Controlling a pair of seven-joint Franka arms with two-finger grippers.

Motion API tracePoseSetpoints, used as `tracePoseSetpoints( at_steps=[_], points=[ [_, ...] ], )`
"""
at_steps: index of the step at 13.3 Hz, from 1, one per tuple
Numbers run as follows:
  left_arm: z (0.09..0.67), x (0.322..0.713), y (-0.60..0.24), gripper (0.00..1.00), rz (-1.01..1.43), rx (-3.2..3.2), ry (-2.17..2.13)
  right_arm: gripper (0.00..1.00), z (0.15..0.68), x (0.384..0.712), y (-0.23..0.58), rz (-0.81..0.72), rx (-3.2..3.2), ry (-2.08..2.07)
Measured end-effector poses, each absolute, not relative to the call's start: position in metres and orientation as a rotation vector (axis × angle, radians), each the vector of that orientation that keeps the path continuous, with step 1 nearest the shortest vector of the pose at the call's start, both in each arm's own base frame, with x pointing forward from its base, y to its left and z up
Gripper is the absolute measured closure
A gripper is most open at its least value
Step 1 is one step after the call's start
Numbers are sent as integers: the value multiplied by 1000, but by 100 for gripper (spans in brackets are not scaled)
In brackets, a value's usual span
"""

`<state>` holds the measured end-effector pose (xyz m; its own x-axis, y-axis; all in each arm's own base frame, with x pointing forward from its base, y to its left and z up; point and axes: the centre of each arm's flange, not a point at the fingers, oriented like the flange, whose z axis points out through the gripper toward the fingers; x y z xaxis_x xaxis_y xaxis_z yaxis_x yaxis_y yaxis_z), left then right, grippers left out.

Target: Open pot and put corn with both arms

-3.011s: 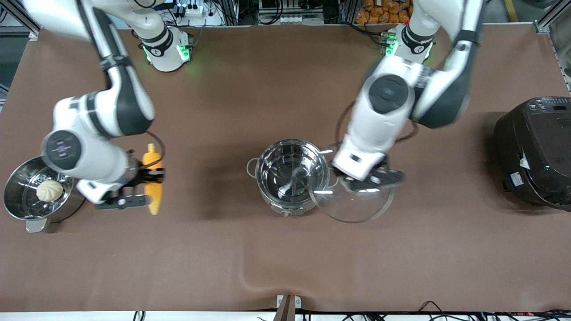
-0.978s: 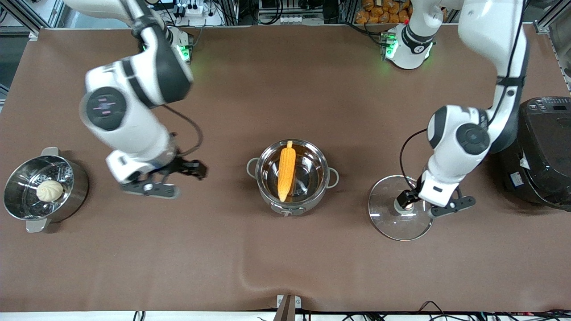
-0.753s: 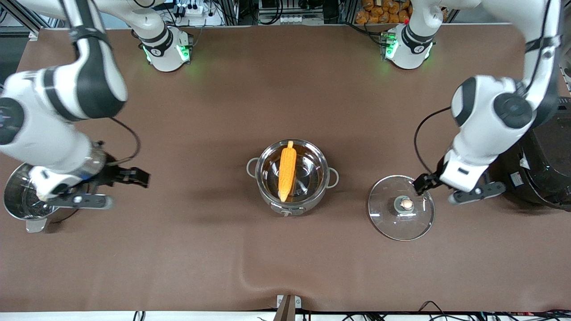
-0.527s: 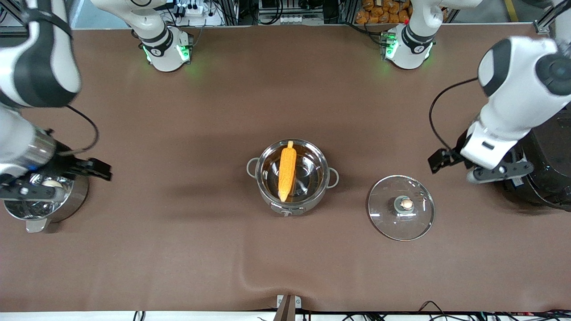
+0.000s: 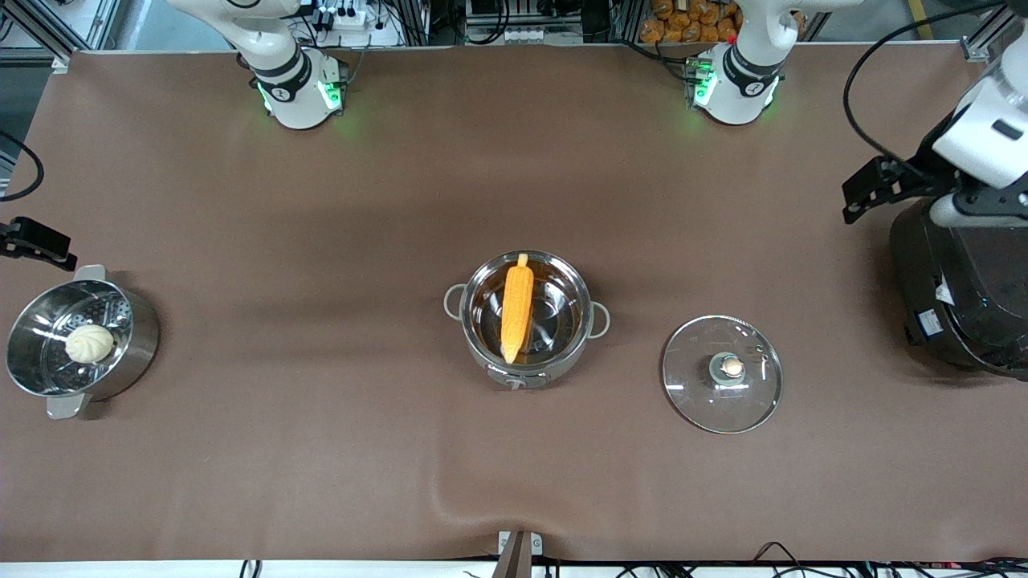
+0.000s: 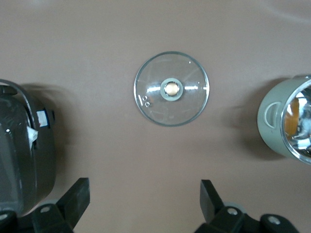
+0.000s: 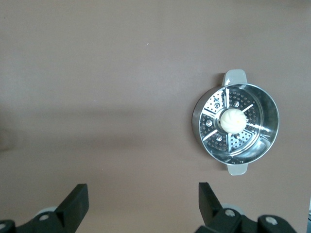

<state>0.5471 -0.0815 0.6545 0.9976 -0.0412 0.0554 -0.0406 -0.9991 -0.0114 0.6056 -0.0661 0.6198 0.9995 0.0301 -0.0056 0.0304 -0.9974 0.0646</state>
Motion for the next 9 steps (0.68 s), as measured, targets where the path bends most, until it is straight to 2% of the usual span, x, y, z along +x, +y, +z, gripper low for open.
tracePoseSetpoints(
  at_steps=[6, 9],
  points=[
    [669, 528, -82, 0, 20, -3115, 195, 0, 607, 605, -72, 1, 3130, 20],
    [669, 528, -82, 0, 24, -3115, 196, 0, 609, 576, -69, 26, 3134, -3]
  ],
)
